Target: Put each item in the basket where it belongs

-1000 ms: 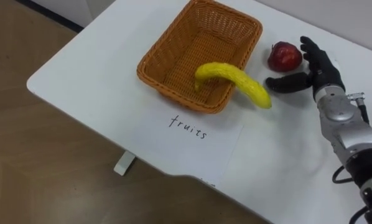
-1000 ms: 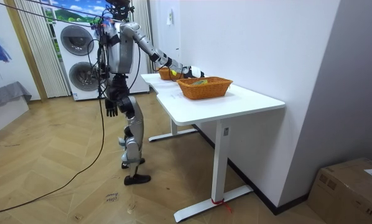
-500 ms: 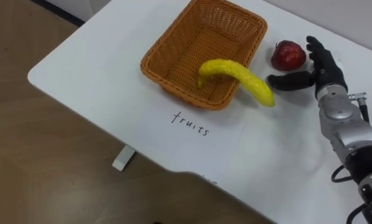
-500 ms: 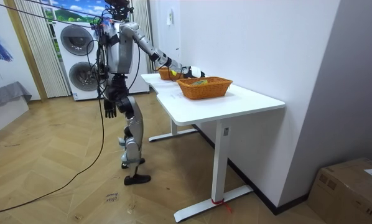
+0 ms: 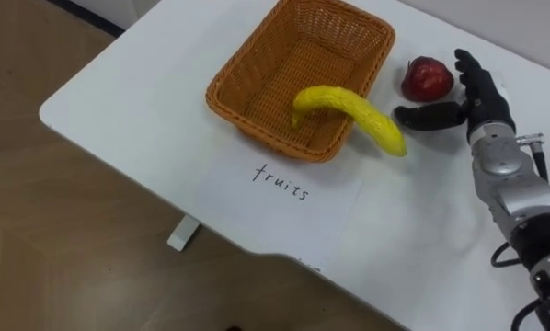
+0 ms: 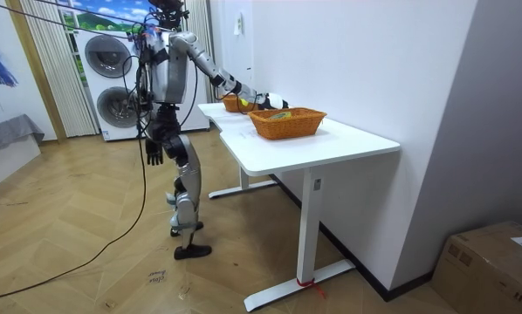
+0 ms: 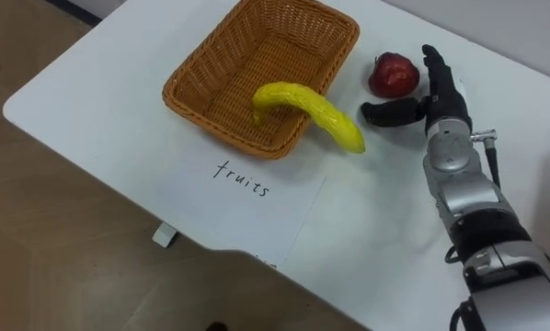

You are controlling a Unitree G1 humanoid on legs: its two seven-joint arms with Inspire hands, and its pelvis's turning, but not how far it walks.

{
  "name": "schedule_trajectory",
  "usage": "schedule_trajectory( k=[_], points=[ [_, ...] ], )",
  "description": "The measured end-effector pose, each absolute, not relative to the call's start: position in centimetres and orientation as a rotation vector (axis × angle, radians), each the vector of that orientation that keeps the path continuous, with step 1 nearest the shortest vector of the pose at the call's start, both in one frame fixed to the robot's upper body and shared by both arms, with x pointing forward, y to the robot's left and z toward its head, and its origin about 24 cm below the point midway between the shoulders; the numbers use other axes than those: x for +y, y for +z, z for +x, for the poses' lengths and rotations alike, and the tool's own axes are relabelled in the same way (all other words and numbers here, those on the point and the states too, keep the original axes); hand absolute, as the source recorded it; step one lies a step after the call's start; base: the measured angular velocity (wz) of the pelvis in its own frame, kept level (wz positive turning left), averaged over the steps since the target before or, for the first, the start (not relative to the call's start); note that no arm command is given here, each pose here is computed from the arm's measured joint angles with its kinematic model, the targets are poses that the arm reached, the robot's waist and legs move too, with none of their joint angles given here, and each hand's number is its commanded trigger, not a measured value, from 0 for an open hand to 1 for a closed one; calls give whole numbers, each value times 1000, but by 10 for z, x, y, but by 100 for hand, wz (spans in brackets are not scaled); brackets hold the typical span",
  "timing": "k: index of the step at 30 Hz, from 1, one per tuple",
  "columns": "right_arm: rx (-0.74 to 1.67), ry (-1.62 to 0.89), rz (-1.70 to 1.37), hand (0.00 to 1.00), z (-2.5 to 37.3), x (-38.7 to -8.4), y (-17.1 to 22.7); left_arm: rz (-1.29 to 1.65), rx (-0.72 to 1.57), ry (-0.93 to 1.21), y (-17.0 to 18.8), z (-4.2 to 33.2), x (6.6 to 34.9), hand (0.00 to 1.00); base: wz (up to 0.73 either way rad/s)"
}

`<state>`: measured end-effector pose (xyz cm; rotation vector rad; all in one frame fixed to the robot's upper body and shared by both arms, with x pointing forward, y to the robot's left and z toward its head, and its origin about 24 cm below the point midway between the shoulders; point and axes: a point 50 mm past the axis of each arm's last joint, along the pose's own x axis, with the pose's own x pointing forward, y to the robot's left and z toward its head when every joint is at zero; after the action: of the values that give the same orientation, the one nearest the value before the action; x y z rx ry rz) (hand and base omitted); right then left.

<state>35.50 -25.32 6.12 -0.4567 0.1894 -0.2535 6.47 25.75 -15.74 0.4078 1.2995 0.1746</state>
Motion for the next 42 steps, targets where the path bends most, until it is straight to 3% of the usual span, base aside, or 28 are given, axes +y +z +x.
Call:
schedule_trajectory(
  k=[38,39,40,41,42],
  points=[
    [226,-261,-446,0,361,-255,63,384,1297,90,-160,65,246,0,0],
    [226,-261,-448,24,361,-255,63,383,1297,89,-160,65,246,0,0],
    [225,-260,-450,57,361,-255,64,381,1298,85,-160,65,246,0,0],
    [224,-259,-452,82,361,-255,64,377,1300,80,-160,65,246,0,0],
    [224,-259,-453,100,361,-255,65,376,1300,78,-160,65,246,0,0]
  ],
)
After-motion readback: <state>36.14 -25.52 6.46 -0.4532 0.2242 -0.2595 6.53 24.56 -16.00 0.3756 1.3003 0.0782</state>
